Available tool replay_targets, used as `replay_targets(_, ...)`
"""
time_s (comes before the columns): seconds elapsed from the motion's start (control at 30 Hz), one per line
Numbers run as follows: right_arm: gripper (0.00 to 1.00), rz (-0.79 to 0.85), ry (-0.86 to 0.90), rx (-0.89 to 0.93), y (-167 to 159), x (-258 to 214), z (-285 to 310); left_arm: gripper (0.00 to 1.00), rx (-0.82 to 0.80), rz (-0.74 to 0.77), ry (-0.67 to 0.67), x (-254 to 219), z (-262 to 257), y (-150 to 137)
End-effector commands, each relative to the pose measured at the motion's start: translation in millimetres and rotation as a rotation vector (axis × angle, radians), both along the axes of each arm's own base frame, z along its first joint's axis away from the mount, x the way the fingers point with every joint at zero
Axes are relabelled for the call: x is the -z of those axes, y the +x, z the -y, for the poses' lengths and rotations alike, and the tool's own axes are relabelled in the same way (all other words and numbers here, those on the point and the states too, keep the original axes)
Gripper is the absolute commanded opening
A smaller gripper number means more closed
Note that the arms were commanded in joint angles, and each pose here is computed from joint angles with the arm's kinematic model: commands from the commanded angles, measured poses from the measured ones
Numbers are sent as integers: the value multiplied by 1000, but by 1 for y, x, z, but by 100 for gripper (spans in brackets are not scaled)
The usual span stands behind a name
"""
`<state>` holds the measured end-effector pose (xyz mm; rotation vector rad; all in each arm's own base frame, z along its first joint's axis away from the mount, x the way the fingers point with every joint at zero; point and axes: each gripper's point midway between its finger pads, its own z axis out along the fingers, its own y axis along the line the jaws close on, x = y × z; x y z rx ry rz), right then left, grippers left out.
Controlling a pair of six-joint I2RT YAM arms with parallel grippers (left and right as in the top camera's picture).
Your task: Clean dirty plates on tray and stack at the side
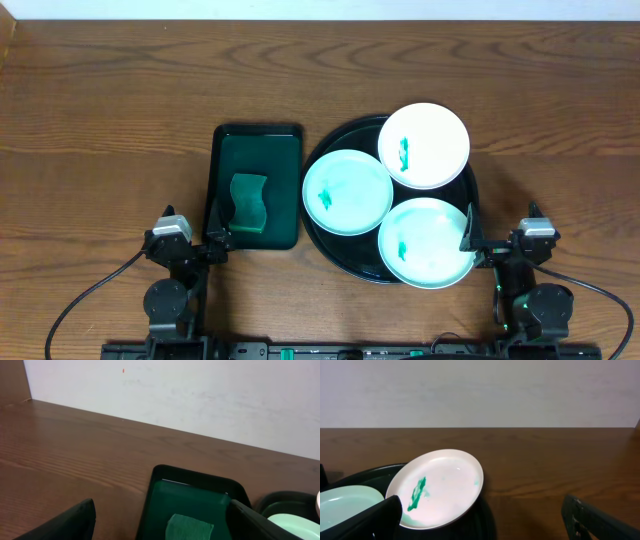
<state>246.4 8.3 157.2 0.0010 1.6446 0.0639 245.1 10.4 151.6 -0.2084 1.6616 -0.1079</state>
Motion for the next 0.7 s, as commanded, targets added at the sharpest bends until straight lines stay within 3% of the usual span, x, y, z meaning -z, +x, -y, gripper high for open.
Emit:
replay_targets(0.0,99,-1,-6,28,0,1,6,83,-76,-54,68,14,-14,-2)
replay_targets(0.67,99,-3,22,39,0,1,8,84,-124,-52,87,12,-23,-4)
